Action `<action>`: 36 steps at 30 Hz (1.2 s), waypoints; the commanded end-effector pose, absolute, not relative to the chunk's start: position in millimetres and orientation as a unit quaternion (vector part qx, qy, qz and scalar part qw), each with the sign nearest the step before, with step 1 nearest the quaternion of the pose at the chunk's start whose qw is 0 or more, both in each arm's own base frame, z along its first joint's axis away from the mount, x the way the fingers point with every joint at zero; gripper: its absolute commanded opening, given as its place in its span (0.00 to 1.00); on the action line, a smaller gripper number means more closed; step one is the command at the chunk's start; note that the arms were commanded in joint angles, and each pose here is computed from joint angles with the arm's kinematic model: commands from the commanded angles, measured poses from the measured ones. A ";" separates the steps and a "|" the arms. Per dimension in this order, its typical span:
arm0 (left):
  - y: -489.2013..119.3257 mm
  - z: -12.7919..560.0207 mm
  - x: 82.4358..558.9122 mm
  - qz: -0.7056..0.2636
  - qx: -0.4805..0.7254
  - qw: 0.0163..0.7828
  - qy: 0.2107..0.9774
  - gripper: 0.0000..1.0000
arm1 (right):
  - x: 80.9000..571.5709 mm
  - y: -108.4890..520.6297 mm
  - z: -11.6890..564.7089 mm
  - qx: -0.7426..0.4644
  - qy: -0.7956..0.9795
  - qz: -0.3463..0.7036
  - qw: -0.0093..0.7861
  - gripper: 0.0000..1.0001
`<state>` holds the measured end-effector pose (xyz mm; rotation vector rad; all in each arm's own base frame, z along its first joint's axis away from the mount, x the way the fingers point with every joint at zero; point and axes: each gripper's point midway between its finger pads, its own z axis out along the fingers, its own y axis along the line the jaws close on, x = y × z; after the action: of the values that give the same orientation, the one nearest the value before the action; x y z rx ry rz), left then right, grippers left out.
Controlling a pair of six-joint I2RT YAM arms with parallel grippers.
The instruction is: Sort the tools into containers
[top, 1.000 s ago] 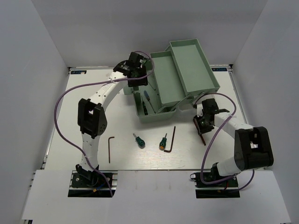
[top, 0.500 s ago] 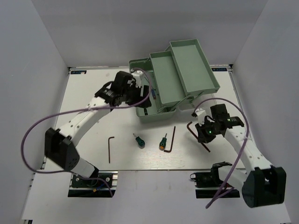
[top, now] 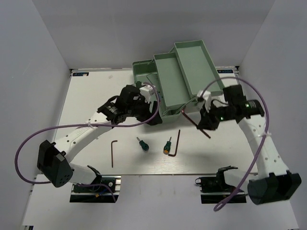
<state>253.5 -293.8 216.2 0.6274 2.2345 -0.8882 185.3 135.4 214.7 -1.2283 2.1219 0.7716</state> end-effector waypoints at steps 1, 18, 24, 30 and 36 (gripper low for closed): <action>-320.0 229.6 235.5 -0.372 0.265 0.322 0.829 0.82 | 246.9 165.2 267.3 -0.420 0.774 0.308 0.360 0.00; -382.5 133.5 226.2 -0.251 0.250 0.310 0.882 0.84 | 427.4 241.3 274.4 -0.216 0.873 0.225 0.375 0.00; -411.8 97.0 233.6 -0.204 0.273 0.300 0.891 0.84 | 435.2 238.4 284.7 -0.221 0.862 0.230 0.393 0.59; -432.0 73.6 236.1 -0.175 0.290 0.294 0.894 0.75 | 430.0 202.0 342.8 -0.212 0.817 0.204 0.496 0.52; -431.2 38.4 235.4 -0.117 0.313 0.270 0.903 0.61 | 411.3 155.2 348.2 -0.174 0.819 0.177 0.518 0.52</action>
<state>225.3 -427.5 28.3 0.8437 2.4713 -0.3809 406.2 176.3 334.2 -0.4629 2.0324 0.4796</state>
